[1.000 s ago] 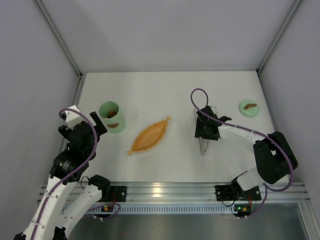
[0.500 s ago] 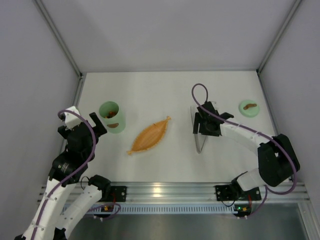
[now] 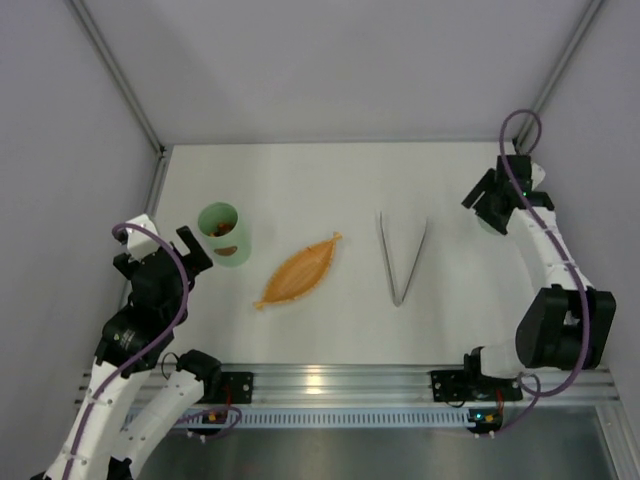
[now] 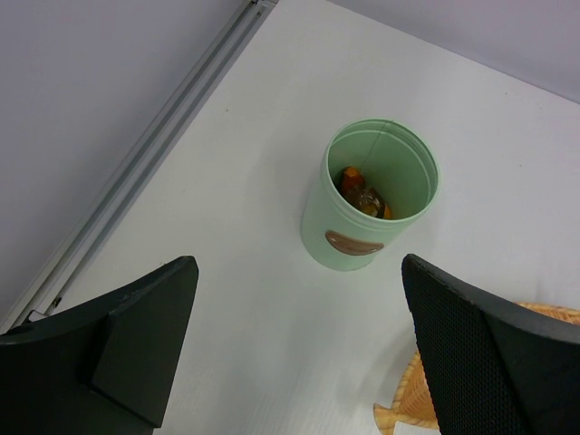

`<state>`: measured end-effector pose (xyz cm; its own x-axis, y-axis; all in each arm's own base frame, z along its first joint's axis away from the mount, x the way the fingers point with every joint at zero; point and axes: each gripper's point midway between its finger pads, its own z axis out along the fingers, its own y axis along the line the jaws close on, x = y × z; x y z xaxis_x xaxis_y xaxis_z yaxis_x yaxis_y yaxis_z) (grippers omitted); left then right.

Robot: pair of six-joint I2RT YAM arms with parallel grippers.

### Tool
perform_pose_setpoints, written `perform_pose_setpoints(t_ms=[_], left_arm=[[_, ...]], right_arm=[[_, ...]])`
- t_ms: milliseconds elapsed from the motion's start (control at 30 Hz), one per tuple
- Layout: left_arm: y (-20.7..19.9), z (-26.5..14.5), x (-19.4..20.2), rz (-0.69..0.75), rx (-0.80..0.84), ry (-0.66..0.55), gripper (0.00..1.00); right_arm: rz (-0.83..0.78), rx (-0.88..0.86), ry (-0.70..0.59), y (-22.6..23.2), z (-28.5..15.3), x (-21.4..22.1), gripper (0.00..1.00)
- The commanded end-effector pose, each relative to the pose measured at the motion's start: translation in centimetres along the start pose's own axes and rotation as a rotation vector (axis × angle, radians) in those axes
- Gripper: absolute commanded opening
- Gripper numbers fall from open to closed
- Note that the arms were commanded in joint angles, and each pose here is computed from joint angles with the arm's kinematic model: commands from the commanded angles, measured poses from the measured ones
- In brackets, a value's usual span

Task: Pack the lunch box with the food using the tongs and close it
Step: Pick up the box lid from the center of the board.

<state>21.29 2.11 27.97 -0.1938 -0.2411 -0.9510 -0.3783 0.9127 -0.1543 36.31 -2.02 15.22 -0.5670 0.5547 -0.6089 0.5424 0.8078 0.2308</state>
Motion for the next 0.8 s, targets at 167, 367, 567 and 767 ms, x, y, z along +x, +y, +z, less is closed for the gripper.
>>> perform_pose_setpoints(t_ms=[167, 367, 567, 767], left_arm=[[-0.3, -0.2, -0.9, -0.023, 0.024, -0.035, 0.99], [-0.5, -0.3, -0.9, -0.023, 0.037, -0.034, 0.99], [-0.5, -0.4, -1.0, -0.028, 0.044, -0.039, 0.99], [-0.6, -0.4, -1.0, -0.024, 0.049, -0.038, 0.99]], right_arm=[[0.230, 0.078, -0.031, -2.3, 2.9, -6.1, 0.69], [0.324, 0.132, -0.015, -3.5, 6.4, -6.7, 0.68], [0.373, 0.194, -0.022, -5.1, 8.9, -8.1, 0.66], [0.417, 0.224, -0.045, -5.6, 10.3, -10.6, 0.65]])
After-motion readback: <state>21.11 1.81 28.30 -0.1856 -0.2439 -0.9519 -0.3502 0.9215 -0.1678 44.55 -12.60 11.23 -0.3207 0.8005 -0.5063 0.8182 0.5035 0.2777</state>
